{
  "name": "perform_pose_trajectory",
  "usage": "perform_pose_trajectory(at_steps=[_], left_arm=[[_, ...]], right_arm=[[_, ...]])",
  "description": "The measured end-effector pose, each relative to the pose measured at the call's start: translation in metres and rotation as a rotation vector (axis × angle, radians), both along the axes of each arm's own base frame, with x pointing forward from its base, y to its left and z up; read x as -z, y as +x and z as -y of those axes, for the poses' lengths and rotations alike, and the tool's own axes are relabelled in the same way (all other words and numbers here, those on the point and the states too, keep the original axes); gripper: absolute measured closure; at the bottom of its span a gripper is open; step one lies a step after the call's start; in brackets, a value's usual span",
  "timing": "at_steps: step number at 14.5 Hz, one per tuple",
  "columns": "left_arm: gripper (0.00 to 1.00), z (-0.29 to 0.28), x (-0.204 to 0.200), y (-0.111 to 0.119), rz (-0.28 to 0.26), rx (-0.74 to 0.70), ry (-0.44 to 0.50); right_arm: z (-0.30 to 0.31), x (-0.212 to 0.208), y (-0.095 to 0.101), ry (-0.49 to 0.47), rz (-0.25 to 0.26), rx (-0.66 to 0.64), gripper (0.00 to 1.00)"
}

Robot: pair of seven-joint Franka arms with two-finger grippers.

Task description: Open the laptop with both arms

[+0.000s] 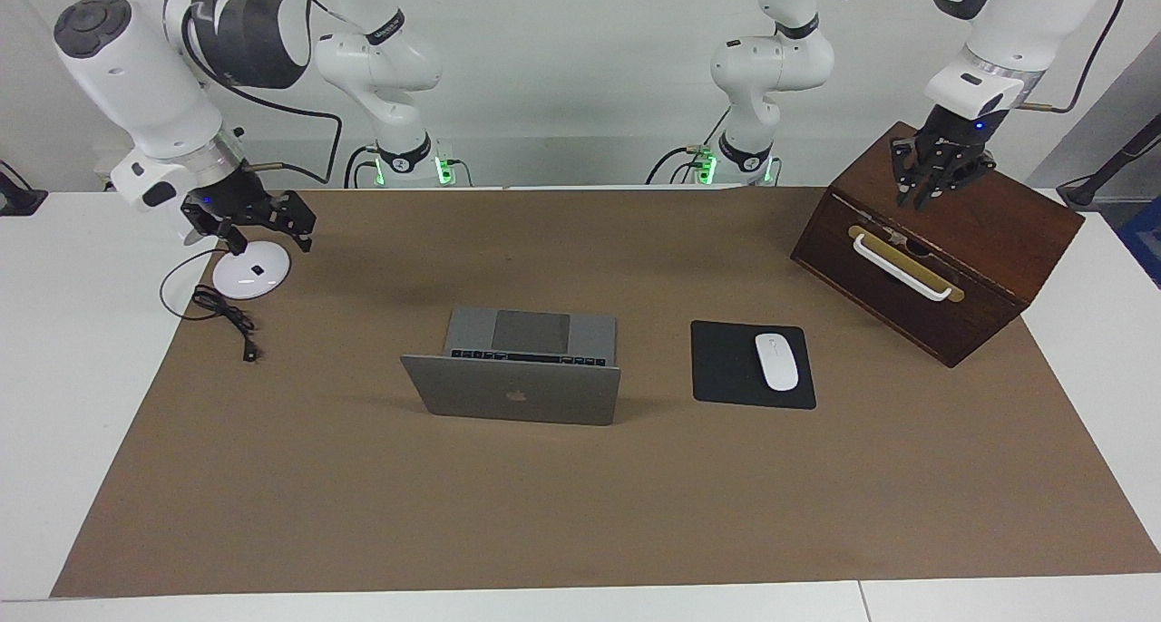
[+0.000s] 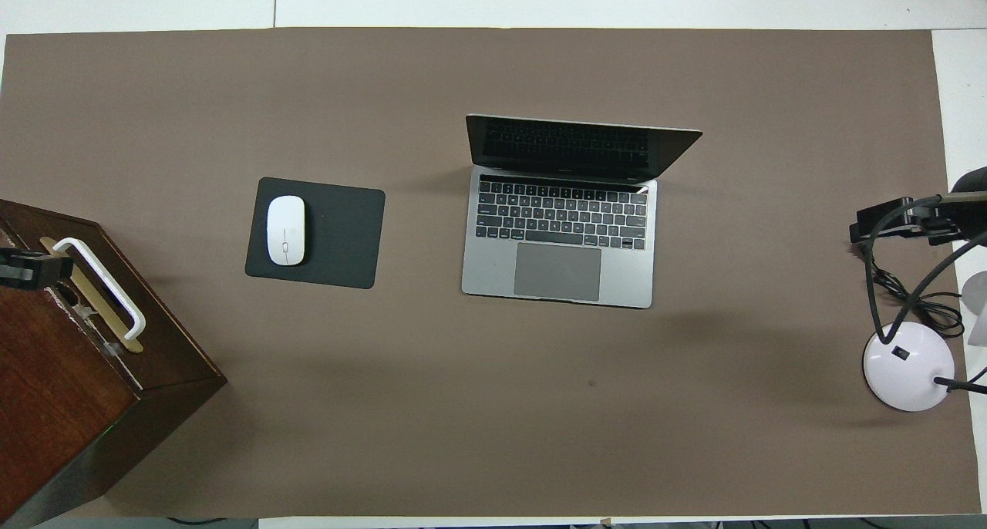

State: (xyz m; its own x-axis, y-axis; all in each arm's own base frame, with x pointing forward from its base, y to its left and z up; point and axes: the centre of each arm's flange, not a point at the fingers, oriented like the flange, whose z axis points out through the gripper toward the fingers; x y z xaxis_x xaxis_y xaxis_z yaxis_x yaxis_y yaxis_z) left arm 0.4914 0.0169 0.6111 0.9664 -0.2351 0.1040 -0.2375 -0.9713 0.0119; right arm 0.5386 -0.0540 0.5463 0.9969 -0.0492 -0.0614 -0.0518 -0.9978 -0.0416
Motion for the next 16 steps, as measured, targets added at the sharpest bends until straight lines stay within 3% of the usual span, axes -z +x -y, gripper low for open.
perform_pose_trajectory(at_steps=[5, 6, 11, 16], left_arm=[[0.06, 0.006, 0.002, 0.001, -0.003, -0.022, -0.001], [0.00, 0.007, 0.002, 0.002, -0.005, -0.024, 0.000], [0.00, 0.004, -0.006, 0.006, 0.011, -0.069, -0.005], [0.00, 0.001, -0.033, 0.030, 0.035, -0.080, -0.001]], right_arm=[[-0.003, -0.002, -0.003, 0.001, -0.009, -0.005, 0.00], [-0.003, -0.002, -0.003, 0.001, -0.009, -0.005, 0.00], [-0.003, -0.003, -0.003, 0.001, -0.008, -0.005, 0.00], [-0.003, -0.003, -0.003, 0.001, -0.008, -0.005, 0.00]])
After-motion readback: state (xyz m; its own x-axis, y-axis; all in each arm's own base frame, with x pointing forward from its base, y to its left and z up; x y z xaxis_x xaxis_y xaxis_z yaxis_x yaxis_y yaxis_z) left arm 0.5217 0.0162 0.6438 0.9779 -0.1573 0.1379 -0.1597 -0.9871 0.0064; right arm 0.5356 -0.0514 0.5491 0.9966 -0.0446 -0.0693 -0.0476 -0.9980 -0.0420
